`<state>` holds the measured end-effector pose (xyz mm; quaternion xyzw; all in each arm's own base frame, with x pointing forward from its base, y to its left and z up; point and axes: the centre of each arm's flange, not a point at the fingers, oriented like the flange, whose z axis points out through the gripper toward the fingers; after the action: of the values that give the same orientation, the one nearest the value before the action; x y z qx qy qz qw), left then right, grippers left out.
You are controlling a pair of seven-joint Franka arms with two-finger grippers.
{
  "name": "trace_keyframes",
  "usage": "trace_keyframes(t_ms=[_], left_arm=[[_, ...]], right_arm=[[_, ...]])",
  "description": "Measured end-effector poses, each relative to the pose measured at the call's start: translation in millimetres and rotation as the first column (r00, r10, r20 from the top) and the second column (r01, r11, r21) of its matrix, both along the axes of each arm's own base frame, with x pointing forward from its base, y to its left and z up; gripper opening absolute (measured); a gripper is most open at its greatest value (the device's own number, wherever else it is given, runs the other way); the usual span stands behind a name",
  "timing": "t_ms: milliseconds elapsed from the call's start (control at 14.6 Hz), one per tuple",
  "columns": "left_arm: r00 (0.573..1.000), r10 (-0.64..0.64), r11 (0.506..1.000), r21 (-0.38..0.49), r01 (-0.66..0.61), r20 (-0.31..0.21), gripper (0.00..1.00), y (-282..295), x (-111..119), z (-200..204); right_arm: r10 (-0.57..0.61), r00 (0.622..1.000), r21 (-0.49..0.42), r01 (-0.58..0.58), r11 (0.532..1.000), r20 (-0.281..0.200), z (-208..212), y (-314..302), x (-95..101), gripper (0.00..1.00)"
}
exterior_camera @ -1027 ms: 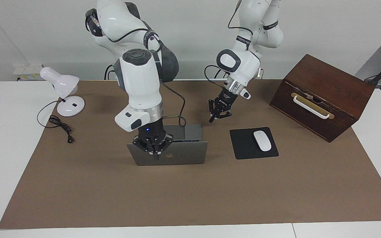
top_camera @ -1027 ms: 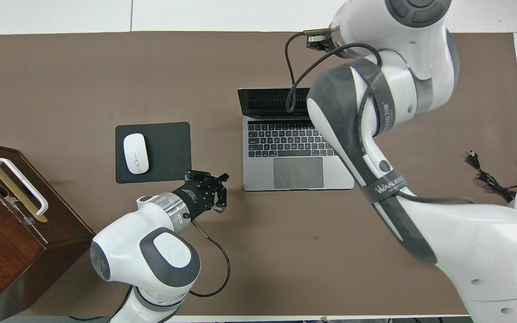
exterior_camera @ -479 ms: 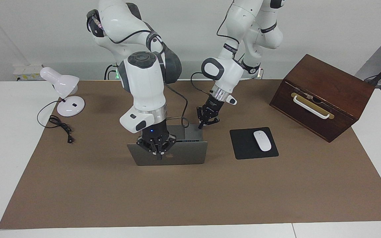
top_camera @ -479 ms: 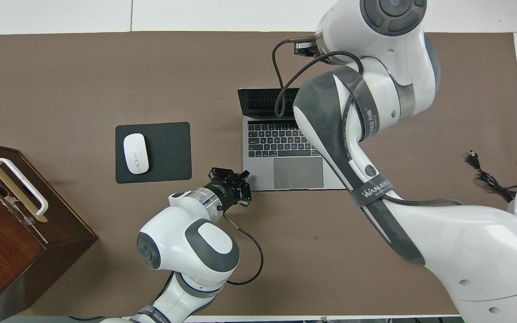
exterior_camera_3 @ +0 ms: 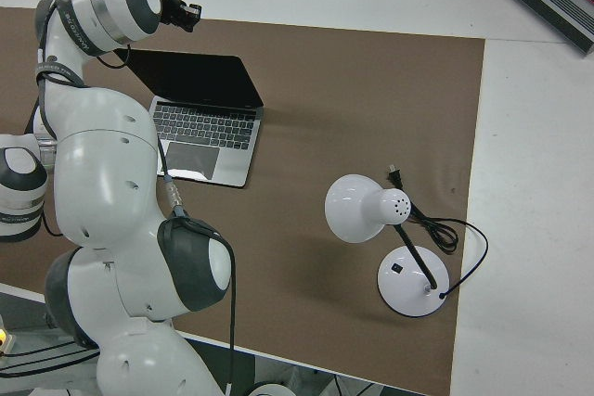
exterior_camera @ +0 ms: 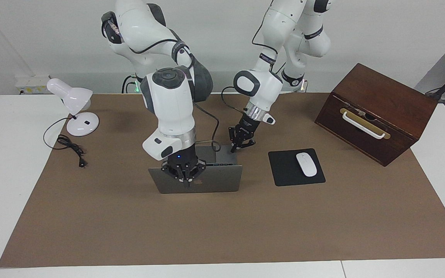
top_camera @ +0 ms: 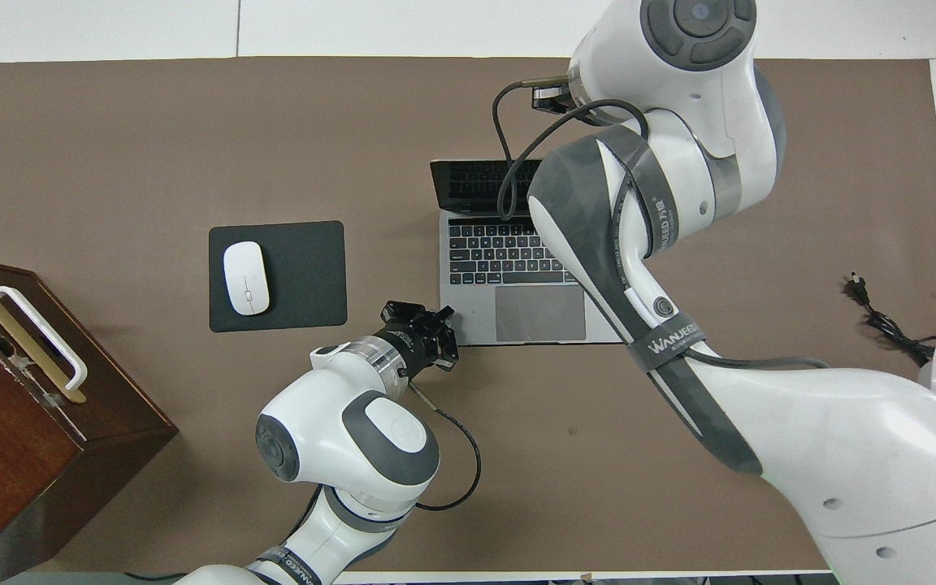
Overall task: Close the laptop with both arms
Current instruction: 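Bring the left gripper to the laptop front while the right gripper reaches the lid, then push the laptop lid down toward the keyboard with the right gripper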
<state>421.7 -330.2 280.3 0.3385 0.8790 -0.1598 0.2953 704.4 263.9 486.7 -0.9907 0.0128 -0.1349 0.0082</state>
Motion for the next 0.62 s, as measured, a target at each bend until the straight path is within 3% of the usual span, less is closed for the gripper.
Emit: trace_keyframes(t_ms=[205,616], left_arm=[[1.000,0.001,1.000,0.007,-0.001,-0.006,0.01,0,0,-5],[1.000,0.004,1.000,0.007,-0.004,-0.008,0.01,0,0,-6]], right_arm=[[-0.003,0.999,0.032,0.004,0.999,-0.038,-10,4,-3.4,0.01],[-0.017,0.982,0.076,0.032,0.997,-0.190,-22,4,-18.2,0.01]])
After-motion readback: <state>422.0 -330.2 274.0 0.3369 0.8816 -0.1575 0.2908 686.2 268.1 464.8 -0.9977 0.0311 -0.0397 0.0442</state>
